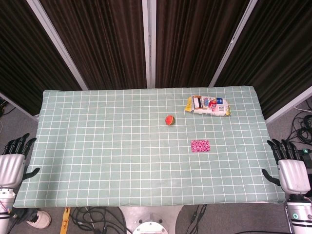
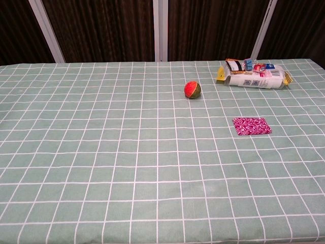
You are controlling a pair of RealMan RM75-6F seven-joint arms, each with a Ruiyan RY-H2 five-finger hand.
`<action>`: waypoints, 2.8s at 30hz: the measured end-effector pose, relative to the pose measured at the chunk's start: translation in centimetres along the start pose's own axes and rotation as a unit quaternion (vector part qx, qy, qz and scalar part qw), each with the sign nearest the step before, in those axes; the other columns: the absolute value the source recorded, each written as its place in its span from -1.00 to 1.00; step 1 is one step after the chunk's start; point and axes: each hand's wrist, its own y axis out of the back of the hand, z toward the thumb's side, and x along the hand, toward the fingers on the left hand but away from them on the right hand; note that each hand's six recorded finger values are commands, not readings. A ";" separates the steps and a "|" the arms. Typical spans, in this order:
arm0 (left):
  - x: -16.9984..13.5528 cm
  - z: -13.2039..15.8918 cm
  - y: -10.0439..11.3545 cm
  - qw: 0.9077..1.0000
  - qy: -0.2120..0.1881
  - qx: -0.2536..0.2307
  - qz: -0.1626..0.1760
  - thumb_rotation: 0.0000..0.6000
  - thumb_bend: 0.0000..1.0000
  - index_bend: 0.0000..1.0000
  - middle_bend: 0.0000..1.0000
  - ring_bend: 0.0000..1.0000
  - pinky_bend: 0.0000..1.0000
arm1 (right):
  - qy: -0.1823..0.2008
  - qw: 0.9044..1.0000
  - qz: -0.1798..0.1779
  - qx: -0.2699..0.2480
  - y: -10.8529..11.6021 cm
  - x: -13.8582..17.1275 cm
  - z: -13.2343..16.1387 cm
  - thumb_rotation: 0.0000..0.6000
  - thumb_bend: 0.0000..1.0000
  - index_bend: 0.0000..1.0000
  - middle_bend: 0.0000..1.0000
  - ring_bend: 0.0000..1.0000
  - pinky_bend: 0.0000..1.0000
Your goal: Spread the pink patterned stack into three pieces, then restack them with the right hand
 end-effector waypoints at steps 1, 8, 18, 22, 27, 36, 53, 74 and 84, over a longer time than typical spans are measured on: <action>0.0 0.0 0.0 1.000 0.000 0.000 0.001 1.00 -0.94 -0.61 -0.66 -0.73 -0.71 | 0.000 1.000 0.000 0.000 0.0 0.0 0.0 0.99 -0.76 -0.81 -0.83 -1.00 -1.00; -0.2 0.0 -0.1 1.000 0.001 0.000 0.004 1.00 -0.94 -0.61 -0.66 -0.73 -0.71 | -0.001 1.000 0.001 -0.005 0.2 0.2 -0.1 0.98 -0.77 -0.81 -0.83 -1.00 -1.00; -0.4 0.0 -0.3 1.000 0.001 -0.002 -0.006 1.00 -0.94 -0.61 -0.66 -0.73 -0.71 | -0.001 1.000 0.006 -0.013 0.3 0.3 -0.2 0.99 -0.76 -0.80 -0.83 -1.00 -1.00; -0.3 0.0 -0.4 1.000 0.002 -0.002 -0.008 1.00 -0.94 -0.61 -0.66 -0.73 -0.71 | 0.001 1.000 0.013 -0.015 0.1 0.1 0.0 0.98 -0.75 -0.79 -0.82 -1.00 -1.00; -0.2 0.1 -0.5 1.000 0.001 -0.001 -0.013 1.00 -0.94 -0.61 -0.66 -0.73 -0.71 | 0.007 0.999 0.024 -0.019 -0.3 -0.4 0.4 0.98 -0.57 -0.75 -0.81 -1.00 -1.00; -0.4 0.0 -0.6 1.000 0.002 -0.003 -0.014 1.00 -0.94 -0.61 -0.66 -0.73 -0.71 | 0.048 0.995 0.081 -0.037 -2.6 -3.4 3.4 0.21 0.07 -0.39 -0.94 -1.00 -1.00; -1.1 -0.5 -0.6 1.000 0.007 -0.008 -0.016 1.00 -0.94 -0.61 -0.66 -0.73 -0.71 | 0.072 0.973 0.215 -0.046 -12.3 -10.0 8.9 -0.41 0.12 -0.31 -1.00 -1.00 -1.00; -1.1 -0.5 -0.8 1.000 0.009 -0.009 -0.020 1.00 -0.94 -0.61 -0.66 -0.73 -0.71 | 0.059 0.968 0.242 -0.031 -16.8 -13.9 10.4 -0.41 0.11 -0.31 -1.00 -1.00 -1.00; -1.0 -0.5 -0.9 1.000 0.009 -0.009 -0.020 1.00 -0.94 -0.61 -0.66 -0.73 -0.71 | 0.066 0.966 0.247 -0.028 -17.3 -14.3 11.4 -0.41 0.11 -0.31 -1.00 -1.00 -1.00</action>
